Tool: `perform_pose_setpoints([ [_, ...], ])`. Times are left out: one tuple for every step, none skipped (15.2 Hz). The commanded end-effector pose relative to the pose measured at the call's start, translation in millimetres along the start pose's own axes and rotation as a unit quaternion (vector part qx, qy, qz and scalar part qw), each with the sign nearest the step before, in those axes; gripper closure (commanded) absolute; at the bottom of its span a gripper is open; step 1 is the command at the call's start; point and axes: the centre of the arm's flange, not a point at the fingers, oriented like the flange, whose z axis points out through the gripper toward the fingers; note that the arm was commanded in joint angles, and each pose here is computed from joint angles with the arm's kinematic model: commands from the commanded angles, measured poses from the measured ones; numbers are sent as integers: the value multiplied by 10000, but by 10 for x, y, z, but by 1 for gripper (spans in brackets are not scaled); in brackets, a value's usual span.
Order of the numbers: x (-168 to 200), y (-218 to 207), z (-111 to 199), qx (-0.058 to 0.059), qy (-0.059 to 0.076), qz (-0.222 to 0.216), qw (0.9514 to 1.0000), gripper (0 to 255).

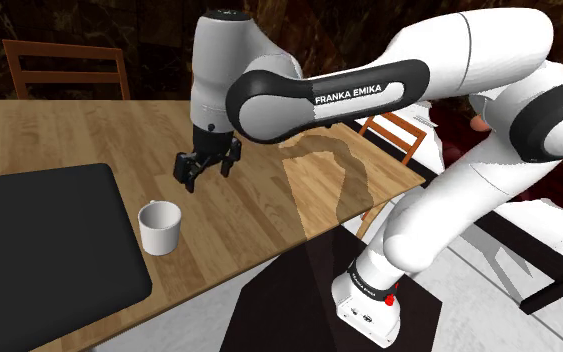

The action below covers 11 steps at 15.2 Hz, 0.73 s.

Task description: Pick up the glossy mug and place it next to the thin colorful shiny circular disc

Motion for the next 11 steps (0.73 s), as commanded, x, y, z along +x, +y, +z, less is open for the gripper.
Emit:
perform_pose_setpoints([
  [34, -220, 120, 13, -4, 13, 10000, 0],
  [55, -340, 169, 17, -5, 13, 10000, 0],
  [76, -460, 217, 21, -6, 13, 10000, 0],
  [96, -580, 266, 24, -7, 13, 10000, 0],
  [117, -700, 314, 28, -8, 14, 10000, 0],
  [137, -820, 363, 32, -9, 14, 10000, 0],
  [158, -940, 411, 35, -9, 14, 10000, 0],
  [178, -1060, 459, 39, -10, 15, 10000, 0],
  [199, -1180, 507, 42, -11, 15, 10000, 0],
  [220, -1300, 555, 46, -12, 15, 10000, 0],
  [236, -1394, 593, 49, -13, 16, 10000, 0],
])
